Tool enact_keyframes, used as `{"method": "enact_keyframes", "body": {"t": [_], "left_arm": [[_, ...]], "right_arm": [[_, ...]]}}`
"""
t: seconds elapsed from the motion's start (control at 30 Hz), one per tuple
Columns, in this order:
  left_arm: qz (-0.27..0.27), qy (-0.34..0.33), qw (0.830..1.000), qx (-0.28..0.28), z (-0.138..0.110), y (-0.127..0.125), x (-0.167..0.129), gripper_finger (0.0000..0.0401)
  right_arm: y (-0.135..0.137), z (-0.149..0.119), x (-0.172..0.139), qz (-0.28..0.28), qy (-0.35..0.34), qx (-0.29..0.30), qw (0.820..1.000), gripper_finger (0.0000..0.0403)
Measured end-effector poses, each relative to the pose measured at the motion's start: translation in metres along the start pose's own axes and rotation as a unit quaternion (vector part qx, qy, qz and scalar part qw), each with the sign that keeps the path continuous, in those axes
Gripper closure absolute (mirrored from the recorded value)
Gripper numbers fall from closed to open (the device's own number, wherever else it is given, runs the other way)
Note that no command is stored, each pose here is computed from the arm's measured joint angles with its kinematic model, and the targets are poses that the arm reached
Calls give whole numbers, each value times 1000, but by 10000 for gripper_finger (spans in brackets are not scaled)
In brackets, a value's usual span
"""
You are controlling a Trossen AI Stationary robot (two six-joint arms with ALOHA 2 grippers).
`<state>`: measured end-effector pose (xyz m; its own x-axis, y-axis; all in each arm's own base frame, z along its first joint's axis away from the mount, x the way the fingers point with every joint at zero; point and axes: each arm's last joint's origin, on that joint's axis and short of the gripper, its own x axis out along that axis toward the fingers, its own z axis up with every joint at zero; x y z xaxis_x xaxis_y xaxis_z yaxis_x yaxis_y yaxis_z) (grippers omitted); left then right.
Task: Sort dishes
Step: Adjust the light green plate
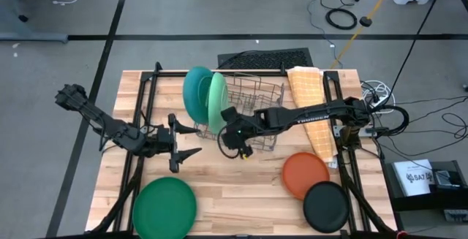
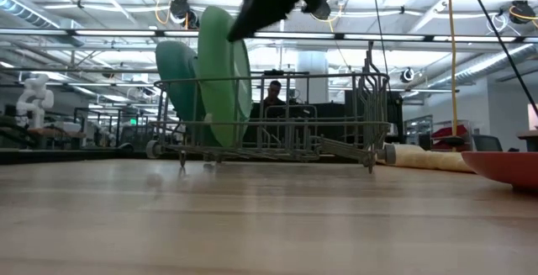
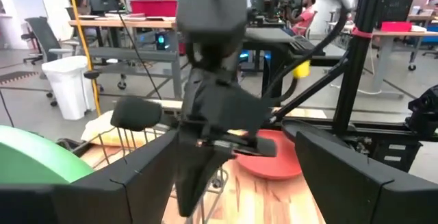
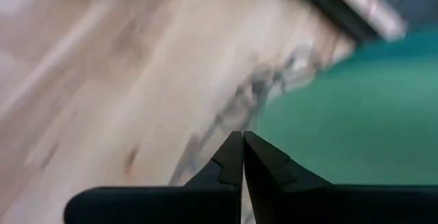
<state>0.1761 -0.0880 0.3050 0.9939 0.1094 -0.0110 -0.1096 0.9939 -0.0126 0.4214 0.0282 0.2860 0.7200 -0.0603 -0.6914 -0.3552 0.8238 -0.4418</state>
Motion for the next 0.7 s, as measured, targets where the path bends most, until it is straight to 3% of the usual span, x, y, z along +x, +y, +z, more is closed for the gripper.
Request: {"method": "enact_keyframes", "body": {"t": [0.2, 0.4, 0.7], "left_arm": [[0, -4, 1000, -3, 0, -2, 2, 99], [-5, -10, 1000, -8, 1, -4, 1, 99], [-6, -12, 1000, -9, 1, -4, 1, 99]], "right_arm": [[-4, 12, 13, -49, -56, -22, 997, 399], [-3, 11, 33, -86, -55, -55, 993, 399], [-6, 6, 41, -186, 22, -53, 981, 399]]}}
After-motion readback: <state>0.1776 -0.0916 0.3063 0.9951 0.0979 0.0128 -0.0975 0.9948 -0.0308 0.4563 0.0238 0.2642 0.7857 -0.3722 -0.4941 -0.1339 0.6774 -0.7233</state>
